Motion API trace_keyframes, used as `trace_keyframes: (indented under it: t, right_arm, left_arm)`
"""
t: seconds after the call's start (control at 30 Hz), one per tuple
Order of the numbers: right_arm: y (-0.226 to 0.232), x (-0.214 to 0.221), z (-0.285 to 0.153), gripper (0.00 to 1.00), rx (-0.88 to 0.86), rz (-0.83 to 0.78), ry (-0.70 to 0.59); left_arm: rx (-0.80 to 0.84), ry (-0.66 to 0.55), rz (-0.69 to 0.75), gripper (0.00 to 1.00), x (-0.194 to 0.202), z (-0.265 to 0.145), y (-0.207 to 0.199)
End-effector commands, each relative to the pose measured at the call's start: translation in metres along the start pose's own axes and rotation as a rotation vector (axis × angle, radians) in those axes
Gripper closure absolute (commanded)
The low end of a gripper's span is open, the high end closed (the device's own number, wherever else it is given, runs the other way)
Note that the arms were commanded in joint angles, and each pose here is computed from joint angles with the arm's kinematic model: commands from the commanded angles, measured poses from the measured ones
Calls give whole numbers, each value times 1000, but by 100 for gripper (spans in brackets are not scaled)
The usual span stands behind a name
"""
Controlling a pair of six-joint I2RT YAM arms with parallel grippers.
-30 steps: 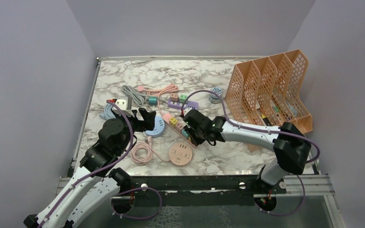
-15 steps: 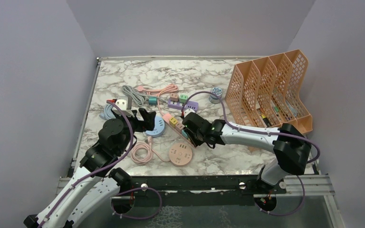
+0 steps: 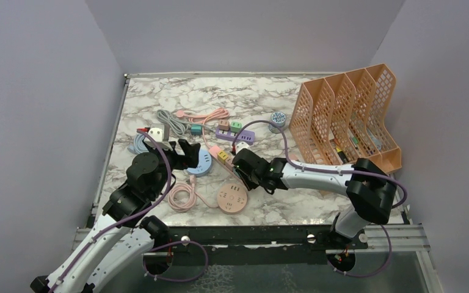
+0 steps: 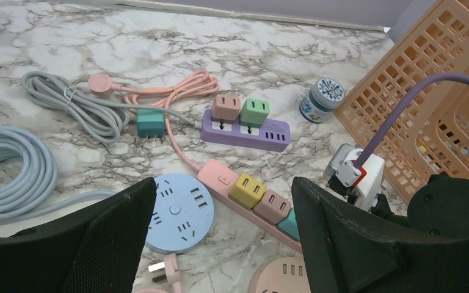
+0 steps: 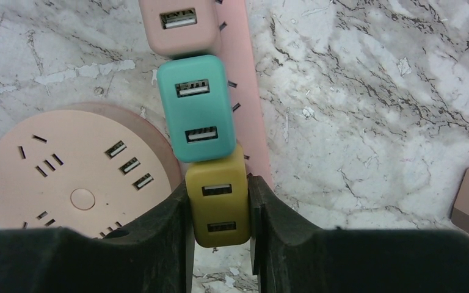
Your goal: Insert the plug
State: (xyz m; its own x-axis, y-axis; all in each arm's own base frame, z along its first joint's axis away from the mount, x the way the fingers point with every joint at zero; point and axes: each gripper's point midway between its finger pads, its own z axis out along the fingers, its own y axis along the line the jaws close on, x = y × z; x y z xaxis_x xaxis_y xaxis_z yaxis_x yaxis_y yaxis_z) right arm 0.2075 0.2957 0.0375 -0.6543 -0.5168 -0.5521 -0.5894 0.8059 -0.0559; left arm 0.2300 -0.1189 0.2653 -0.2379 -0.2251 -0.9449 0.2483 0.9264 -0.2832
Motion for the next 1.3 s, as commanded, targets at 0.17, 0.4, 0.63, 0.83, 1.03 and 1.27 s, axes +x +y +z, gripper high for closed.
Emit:
trace_keyframes:
  t: [0.17,0.4,0.63,0.83,1.03,1.27]
  right_arm:
    - [-6,-16,-9,58,14,124,-88]
    - [-12,-62,-45,35,28,166,-203]
    - [-43,-79,-75,36,139,304,-317]
    - [-122,-63,-79,37,365,524,-330]
    - [-172,-29,-47,32,411,574,-237]
    - [-192,0,-16,21,421,553,-117]
  left_arm:
    - [-6,22,9,16,6,5,0]
    - [-22,27,17,15,7,6,3]
    - [-27,56,27,15,12,12,2]
    - [-9,79,19,15,18,14,-3]
    - [27,104,2,15,24,15,-10]
    - [92,165,-51,15,43,14,-22]
